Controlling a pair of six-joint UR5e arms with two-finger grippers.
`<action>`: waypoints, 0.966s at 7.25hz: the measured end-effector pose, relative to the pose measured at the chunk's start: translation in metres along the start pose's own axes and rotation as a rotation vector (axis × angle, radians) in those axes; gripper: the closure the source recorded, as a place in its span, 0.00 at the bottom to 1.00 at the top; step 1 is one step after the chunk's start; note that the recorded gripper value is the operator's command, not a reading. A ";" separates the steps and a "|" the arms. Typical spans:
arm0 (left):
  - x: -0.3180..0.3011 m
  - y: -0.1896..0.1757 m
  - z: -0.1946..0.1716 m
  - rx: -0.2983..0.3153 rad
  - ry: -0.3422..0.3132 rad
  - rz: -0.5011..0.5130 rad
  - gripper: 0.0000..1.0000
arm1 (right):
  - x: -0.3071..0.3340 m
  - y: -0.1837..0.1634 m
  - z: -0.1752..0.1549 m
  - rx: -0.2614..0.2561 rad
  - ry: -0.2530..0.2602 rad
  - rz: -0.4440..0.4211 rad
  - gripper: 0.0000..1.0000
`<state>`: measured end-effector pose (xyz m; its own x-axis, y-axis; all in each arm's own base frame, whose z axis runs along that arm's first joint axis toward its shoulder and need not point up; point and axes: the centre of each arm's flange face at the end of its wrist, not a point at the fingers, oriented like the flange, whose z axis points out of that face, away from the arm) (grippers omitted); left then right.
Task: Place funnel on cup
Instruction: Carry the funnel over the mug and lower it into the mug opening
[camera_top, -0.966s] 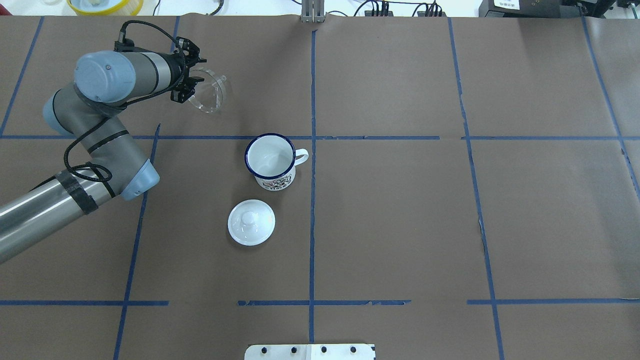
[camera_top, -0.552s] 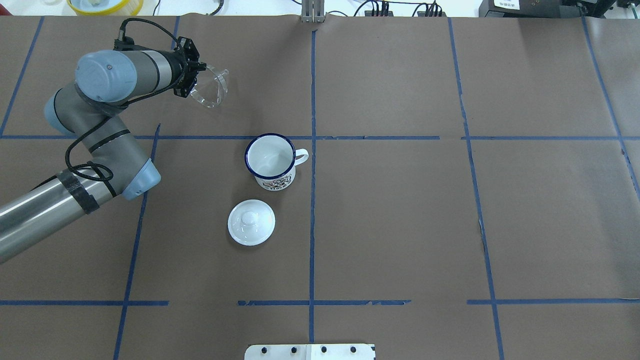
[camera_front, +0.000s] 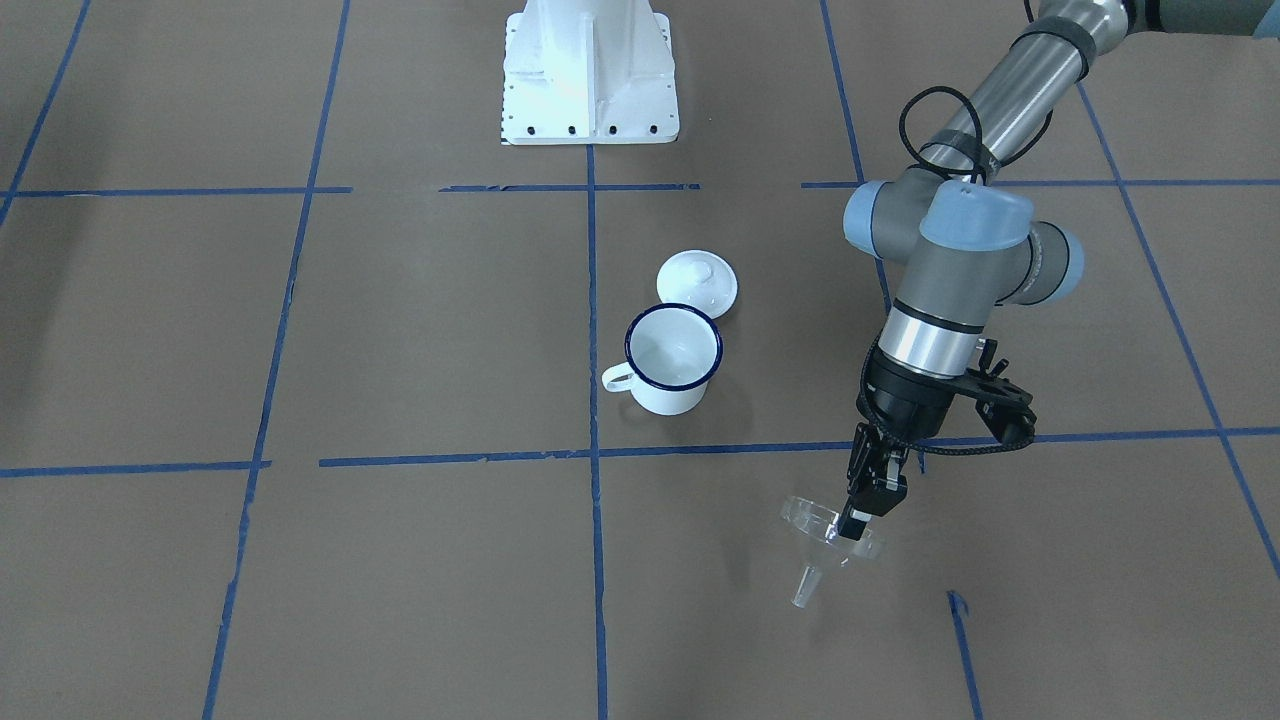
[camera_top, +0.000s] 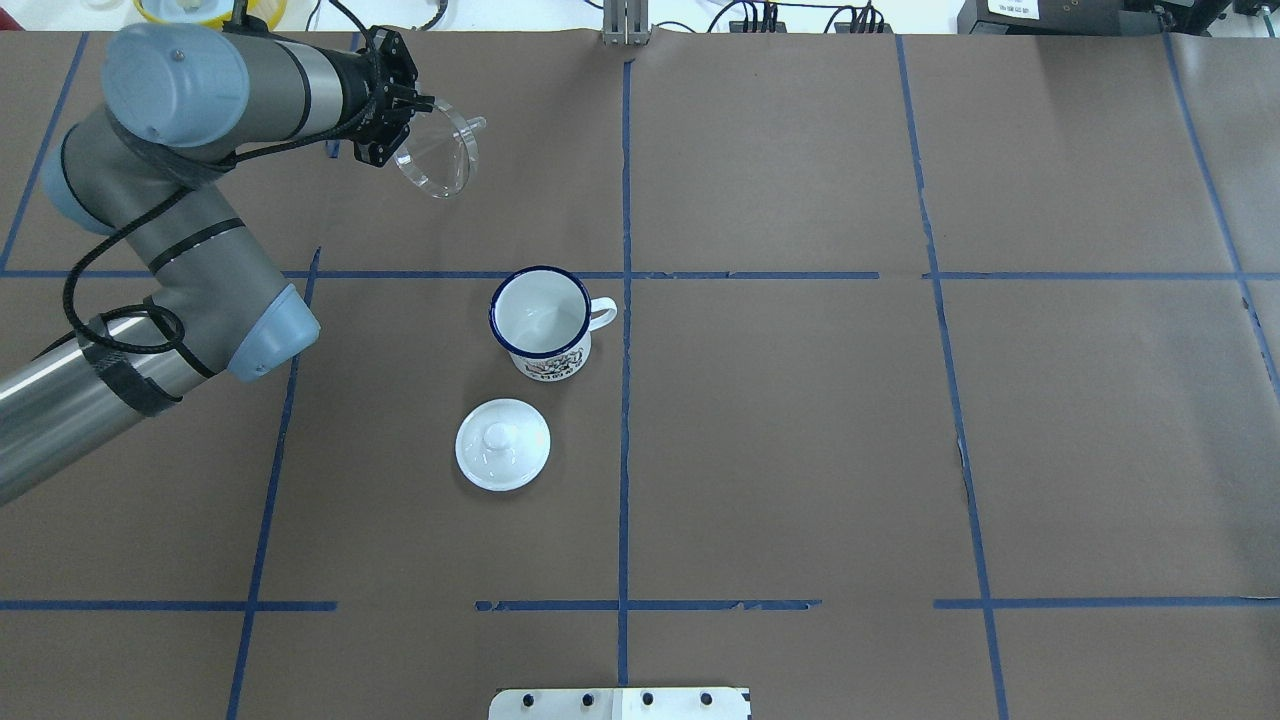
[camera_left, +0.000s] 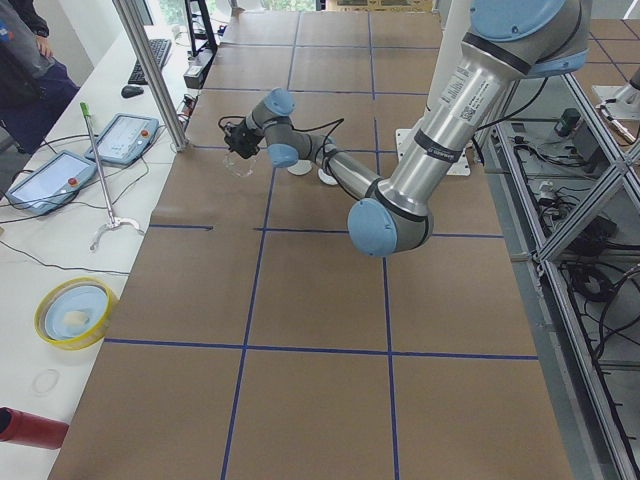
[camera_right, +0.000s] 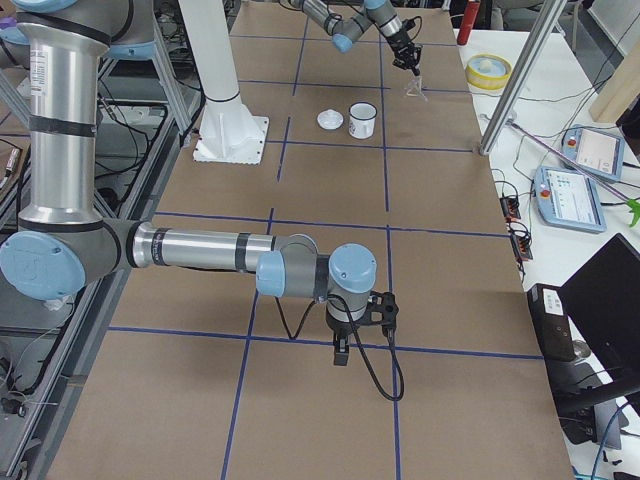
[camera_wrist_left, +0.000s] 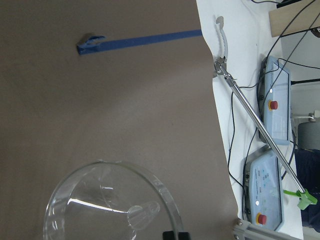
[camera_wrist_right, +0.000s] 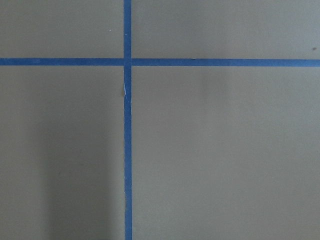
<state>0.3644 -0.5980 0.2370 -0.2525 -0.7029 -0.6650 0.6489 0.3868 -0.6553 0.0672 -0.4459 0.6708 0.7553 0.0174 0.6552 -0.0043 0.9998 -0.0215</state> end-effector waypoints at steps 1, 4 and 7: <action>0.018 0.023 -0.033 0.019 -0.065 0.048 1.00 | 0.000 0.000 0.000 0.000 0.000 0.000 0.00; 0.059 0.089 -0.082 0.083 -0.329 0.144 1.00 | 0.000 0.000 0.000 0.000 0.000 0.000 0.00; 0.072 0.166 -0.052 0.120 -0.594 0.265 1.00 | 0.000 0.000 0.000 0.000 0.000 0.000 0.00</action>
<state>0.4163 -0.5535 0.0618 0.3430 -0.8162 -0.4649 0.7186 0.5468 -0.4297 0.0672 -0.4459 0.6708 0.7553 0.0174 0.6552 -0.0043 0.9998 -0.0216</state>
